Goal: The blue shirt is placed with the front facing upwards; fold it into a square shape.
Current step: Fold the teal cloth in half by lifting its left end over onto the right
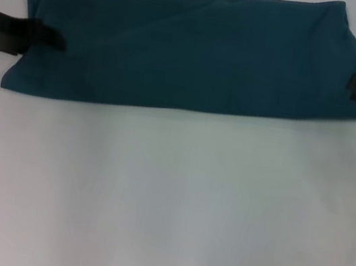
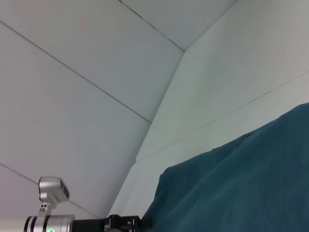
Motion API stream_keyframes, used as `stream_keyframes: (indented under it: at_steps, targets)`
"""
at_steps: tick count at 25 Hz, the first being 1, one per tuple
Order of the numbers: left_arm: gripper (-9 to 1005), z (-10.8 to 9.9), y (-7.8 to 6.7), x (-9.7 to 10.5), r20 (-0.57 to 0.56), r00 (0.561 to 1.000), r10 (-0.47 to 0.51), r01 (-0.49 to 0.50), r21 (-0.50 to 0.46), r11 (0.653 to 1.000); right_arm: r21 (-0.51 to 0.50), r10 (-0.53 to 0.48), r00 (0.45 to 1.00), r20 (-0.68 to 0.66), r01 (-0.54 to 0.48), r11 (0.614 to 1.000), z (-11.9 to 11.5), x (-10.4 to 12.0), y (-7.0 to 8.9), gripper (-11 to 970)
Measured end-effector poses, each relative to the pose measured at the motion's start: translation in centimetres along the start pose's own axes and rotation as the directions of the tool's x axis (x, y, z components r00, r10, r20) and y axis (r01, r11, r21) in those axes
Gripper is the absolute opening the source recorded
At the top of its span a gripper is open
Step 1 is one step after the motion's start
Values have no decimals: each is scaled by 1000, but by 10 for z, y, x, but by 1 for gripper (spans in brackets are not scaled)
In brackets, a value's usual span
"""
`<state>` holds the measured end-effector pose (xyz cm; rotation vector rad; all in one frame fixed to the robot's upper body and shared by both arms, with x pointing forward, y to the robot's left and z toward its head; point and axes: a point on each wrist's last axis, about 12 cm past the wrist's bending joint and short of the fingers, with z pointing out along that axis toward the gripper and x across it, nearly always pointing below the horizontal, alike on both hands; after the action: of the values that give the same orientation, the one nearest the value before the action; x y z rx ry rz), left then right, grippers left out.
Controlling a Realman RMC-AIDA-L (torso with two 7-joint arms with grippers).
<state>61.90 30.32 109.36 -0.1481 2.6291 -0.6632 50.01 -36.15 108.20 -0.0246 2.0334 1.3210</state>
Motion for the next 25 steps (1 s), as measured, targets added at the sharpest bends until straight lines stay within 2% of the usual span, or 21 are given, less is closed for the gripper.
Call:
stream_keyframes:
  at_steps: [9, 15, 25]
  targets:
    - [645, -15, 11, -8, 89, 996, -27, 30, -37, 999, 4, 8, 1000, 1, -8, 1000, -1, 1, -1, 900]
    - [645, -16, 20, -5, 89, 995, -38, 45, -79, 996, 1, 6, 1000, 0, -6, 1000, 0, 0, 0, 900]
    - [644, -12, 19, -2, 77, 997, -31, 38, -90, 995, 0, 5, 1000, -1, -5, 1000, 0, 0, 0, 899]
